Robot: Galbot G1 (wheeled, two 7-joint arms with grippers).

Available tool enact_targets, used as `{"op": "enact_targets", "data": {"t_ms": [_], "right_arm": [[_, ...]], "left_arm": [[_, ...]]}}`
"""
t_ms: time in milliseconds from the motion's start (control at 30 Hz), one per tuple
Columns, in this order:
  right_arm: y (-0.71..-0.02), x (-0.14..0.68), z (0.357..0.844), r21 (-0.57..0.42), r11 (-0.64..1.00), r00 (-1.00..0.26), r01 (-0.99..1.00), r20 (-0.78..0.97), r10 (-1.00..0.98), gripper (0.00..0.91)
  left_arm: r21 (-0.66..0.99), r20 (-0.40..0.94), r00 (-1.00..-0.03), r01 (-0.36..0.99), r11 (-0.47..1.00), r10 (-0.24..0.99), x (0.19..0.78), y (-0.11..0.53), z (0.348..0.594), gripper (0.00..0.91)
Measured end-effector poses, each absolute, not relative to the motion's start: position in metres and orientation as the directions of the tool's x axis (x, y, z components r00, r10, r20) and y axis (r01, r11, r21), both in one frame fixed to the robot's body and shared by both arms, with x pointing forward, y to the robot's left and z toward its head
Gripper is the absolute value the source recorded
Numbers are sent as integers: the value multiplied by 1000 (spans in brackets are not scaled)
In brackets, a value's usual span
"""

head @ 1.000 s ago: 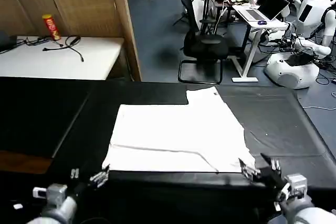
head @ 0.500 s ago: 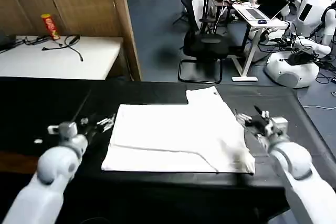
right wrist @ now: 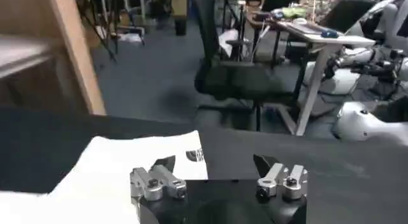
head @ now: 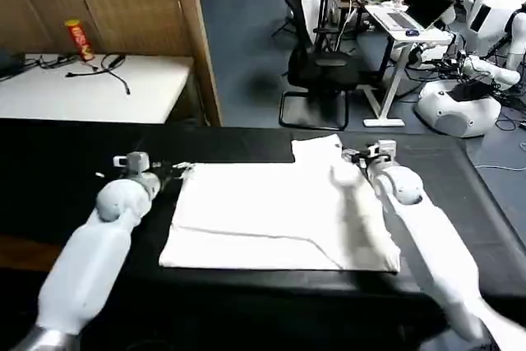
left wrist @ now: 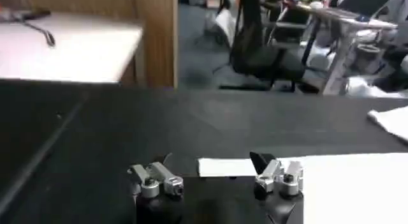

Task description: Fold and organize the clothes.

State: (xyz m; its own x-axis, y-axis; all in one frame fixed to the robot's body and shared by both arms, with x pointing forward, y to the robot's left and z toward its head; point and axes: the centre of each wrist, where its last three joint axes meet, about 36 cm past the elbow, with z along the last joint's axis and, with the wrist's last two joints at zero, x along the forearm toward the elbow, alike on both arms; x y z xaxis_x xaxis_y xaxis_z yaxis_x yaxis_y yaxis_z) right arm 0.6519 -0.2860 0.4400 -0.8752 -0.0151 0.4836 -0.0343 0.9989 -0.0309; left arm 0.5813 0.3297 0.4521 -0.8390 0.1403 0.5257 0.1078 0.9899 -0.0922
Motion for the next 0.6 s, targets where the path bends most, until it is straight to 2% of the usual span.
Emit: {"op": "enact_targets", "data": {"t_ms": [267, 300, 333, 367, 400, 433, 467, 600], "right_arm": [[-284, 656, 423, -19, 1000, -851, -23, 526, -10, 878], [-285, 657, 421, -17, 1000, -849, -20, 529, -8, 878], [-286, 658, 420, -15, 1000, -847, -18, 531, -7, 878], [-286, 658, 419, -12, 1000, -846, -16, 533, -7, 878], [-287, 659, 418, -10, 1000, -845, -15, 535, -7, 800], [-287, 659, 417, -8, 1000, -845, -15, 535, -9, 751], [-288, 660, 416, -4, 1000, -843, -15, 537, -11, 731], [-288, 663, 415, 11, 1000, -839, -17, 543, -20, 653]], "left_arm": [[-91, 554, -822, 98, 991, 132, 592, 327, 437, 878], [-90, 556, -820, 99, 991, 133, 593, 327, 435, 780], [-92, 558, -819, 100, 991, 135, 593, 327, 434, 634], [-96, 559, -817, 103, 990, 139, 594, 327, 433, 546], [-99, 560, -816, 106, 989, 143, 595, 327, 431, 361], [-102, 560, -815, 110, 989, 148, 595, 326, 430, 302], [-105, 559, -815, 112, 988, 152, 596, 325, 430, 195], [-100, 553, -819, 119, 988, 155, 599, 321, 427, 166]]}}
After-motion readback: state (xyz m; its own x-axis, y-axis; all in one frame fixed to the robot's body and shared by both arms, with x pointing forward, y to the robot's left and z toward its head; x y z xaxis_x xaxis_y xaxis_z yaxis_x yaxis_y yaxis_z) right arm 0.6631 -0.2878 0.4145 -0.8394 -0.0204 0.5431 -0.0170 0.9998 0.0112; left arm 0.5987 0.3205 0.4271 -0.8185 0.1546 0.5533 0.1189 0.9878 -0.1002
